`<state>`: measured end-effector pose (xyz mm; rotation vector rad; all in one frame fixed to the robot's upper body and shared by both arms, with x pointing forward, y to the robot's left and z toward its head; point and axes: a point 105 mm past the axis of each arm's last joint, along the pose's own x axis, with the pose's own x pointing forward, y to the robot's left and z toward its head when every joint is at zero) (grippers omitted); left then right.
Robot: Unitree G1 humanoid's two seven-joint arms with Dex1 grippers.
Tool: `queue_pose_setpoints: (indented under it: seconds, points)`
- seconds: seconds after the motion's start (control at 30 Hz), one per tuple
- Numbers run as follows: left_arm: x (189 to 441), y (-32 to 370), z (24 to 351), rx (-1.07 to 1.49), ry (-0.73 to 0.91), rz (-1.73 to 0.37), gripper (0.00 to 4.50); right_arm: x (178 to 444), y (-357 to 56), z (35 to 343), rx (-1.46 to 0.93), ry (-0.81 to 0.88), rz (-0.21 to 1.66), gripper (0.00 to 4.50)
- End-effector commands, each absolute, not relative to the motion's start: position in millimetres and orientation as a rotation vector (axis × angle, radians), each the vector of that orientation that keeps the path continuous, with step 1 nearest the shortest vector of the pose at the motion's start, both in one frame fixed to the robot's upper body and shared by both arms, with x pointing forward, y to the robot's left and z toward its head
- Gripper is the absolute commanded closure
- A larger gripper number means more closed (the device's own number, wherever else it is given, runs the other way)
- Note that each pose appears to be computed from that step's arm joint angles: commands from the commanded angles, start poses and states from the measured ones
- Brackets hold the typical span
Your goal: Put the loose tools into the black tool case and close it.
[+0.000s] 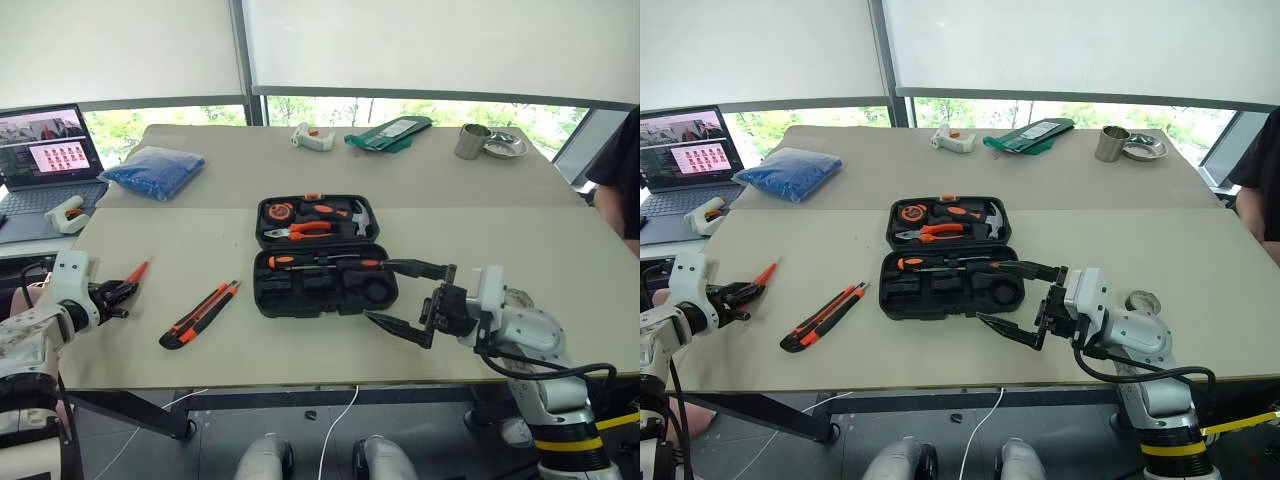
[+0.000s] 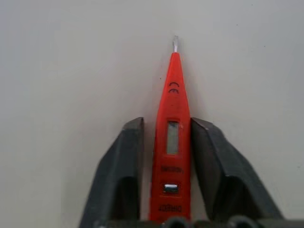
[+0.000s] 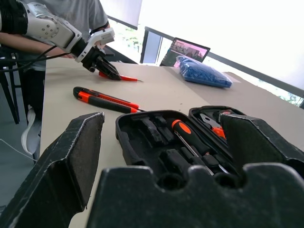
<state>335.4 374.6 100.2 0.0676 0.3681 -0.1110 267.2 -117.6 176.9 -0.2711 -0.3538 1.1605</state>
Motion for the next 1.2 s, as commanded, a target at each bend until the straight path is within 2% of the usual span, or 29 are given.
queue_pose_setpoints:
  seconds: [0.03,0.13,0.23,0.4,0.47,0.6,0.73,0.93,1.2]
  points:
    - [337,364,96,0.074,0.327,-0.184,4.00,262,-116,187,-0.289,-0.397,1.164,0.00]
    - [338,351,123,0.076,0.201,-0.302,4.00,262,-125,189,-0.305,-0.390,1.144,0.00]
    - [338,312,155,0.142,0.095,-0.546,4.00,260,-139,189,-0.327,-0.359,1.120,0.00]
    - [336,208,186,0.209,0.036,-0.994,4.00,263,-163,187,-0.380,-0.310,1.073,0.00]
    - [334,171,183,0.291,0.094,-1.123,4.00,265,-170,187,-0.394,-0.297,1.045,0.00]
    - [341,131,165,0.515,0.150,-1.240,4.00,265,-179,186,-0.411,-0.281,1.008,0.00]
    - [359,123,138,0.617,0.222,-1.206,4.00,267,-181,189,-0.402,-0.277,0.989,0.00]
    - [375,124,135,0.695,0.216,-1.142,4.00,263,-182,186,-0.393,-0.261,0.979,0.00]
    - [374,128,127,0.761,0.270,-1.186,4.00,261,-182,182,-0.385,-0.239,0.989,0.00]
